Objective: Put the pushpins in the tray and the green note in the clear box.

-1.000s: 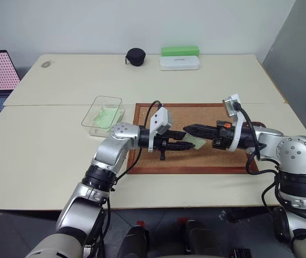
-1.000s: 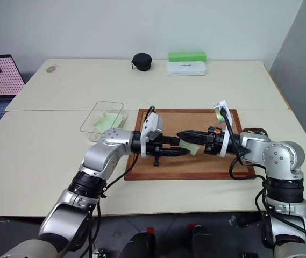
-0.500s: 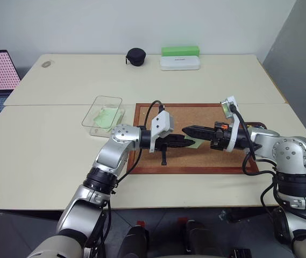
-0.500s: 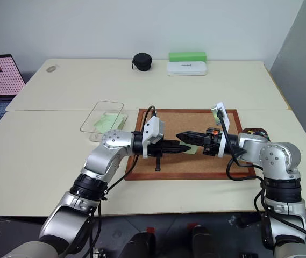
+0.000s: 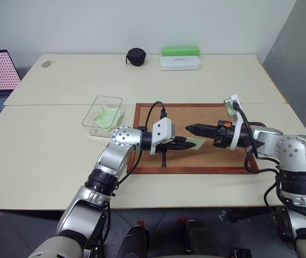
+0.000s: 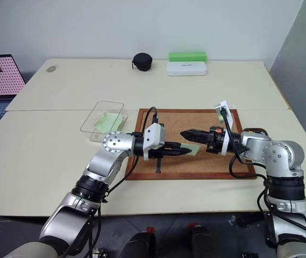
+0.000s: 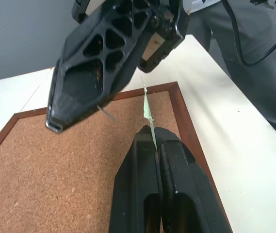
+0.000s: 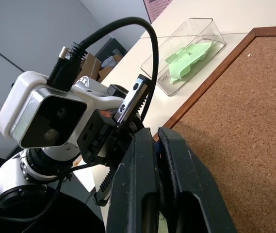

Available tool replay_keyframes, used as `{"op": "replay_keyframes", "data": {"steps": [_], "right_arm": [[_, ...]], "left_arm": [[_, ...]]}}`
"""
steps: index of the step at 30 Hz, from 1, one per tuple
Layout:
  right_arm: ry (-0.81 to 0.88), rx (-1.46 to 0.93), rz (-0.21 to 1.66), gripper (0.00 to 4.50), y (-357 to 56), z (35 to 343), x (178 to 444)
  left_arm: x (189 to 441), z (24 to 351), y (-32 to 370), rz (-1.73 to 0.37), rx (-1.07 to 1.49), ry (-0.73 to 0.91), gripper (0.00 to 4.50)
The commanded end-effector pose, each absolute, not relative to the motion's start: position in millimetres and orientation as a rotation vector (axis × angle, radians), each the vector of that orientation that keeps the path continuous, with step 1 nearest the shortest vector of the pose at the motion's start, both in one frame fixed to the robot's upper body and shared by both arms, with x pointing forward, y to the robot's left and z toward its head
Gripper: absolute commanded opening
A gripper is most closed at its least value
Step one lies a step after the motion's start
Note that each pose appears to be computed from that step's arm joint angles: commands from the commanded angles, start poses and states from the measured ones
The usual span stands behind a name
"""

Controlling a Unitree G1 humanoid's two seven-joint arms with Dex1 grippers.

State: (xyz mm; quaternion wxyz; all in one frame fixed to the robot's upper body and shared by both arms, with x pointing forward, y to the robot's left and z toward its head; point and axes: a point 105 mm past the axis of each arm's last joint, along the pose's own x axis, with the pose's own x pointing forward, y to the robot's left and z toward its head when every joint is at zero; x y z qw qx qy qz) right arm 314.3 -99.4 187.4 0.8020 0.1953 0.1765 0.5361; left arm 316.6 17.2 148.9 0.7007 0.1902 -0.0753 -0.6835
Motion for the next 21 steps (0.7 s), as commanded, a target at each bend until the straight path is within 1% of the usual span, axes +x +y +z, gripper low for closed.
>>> {"op": "replay_keyframes", "data": {"steps": [1, 3, 6, 9, 13, 15, 16, 21], "right_arm": [[0.298, 0.393, 1.137, 0.00, -107, 205, 320], [0.263, 0.379, 1.088, 0.00, -114, 208, 325], [0.196, 0.265, 0.922, 0.00, -132, 207, 340], [0.144, 0.085, 0.669, 0.00, -157, 194, 355], [0.075, -0.048, 0.390, 0.00, -188, 183, 364], [0.100, -0.118, 0.180, 0.00, -221, 164, 369], [0.112, -0.115, 0.121, 0.00, -232, 157, 369], [0.148, -0.188, -0.050, 0.00, -268, 139, 375]], "left_arm": [[315, 159, 15, -1.530, 0.447, -0.218, 0.00], [319, 156, 16, -1.494, 0.455, -0.199, 0.00], [322, 155, 17, -1.422, 0.414, -0.171, 0.00], [319, 162, 11, -1.351, 0.287, -0.146, 0.00], [312, 163, 1, -1.281, 0.220, -0.114, 0.00], [309, 163, -11, -1.247, 0.186, -0.093, 0.00], [308, 163, -16, -1.236, 0.177, -0.090, 0.00], [305, 161, -26, -1.203, 0.149, -0.069, 0.00]]}}
